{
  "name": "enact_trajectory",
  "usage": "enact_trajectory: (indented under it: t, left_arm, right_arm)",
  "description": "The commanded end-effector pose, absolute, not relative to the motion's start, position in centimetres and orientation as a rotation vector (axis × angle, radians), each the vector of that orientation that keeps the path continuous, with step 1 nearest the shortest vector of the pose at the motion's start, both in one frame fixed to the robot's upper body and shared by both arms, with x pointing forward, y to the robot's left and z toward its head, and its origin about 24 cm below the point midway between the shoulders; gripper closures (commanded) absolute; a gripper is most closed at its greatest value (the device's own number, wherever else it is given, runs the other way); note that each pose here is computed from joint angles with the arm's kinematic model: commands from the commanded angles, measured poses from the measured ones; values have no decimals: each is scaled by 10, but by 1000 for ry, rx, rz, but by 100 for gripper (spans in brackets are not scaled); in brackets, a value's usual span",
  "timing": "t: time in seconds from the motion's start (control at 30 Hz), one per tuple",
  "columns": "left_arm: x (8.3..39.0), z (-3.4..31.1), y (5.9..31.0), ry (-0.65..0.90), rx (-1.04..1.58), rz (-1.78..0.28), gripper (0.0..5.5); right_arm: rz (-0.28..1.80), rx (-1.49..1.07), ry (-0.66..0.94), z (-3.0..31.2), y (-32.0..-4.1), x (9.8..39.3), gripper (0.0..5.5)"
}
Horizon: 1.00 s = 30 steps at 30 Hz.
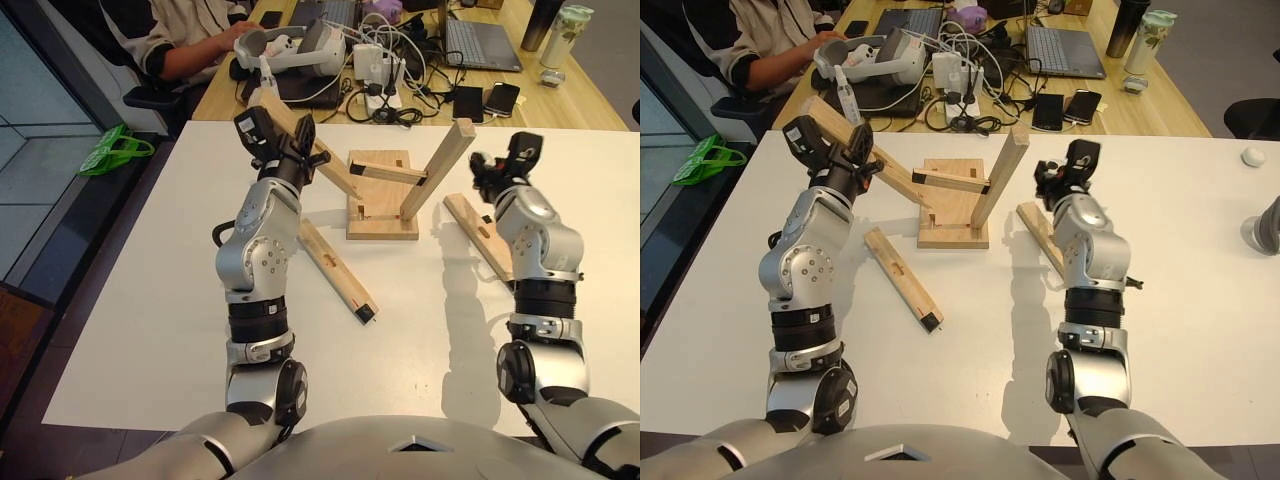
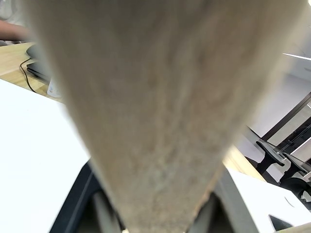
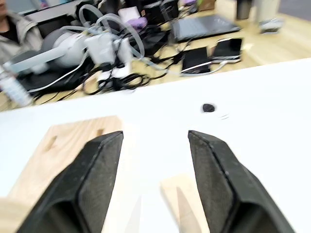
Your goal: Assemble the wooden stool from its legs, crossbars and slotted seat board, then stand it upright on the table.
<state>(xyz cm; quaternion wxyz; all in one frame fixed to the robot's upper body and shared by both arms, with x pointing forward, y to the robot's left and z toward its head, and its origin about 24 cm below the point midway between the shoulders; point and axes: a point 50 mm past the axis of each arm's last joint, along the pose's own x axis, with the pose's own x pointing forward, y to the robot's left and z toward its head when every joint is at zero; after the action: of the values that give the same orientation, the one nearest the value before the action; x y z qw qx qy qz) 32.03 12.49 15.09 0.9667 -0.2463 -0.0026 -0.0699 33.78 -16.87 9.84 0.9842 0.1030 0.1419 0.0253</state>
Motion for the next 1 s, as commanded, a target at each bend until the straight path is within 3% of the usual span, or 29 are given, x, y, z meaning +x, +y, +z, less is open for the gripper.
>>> enact_trajectory:
  t: [0.03, 0.4, 1.0]
  left_arm:
    - [321, 150, 125, 9, -465, -146, 448]
    - [313, 128, 139, 87, -387, -153, 448]
    - [323, 106, 131, 154, -336, -110, 448]
  right_arm:
    - [168, 225, 296, 101, -146, 331, 303]
    - [258, 228, 313, 104, -129, 324, 303]
    - [274, 211, 321, 104, -128, 325, 303]
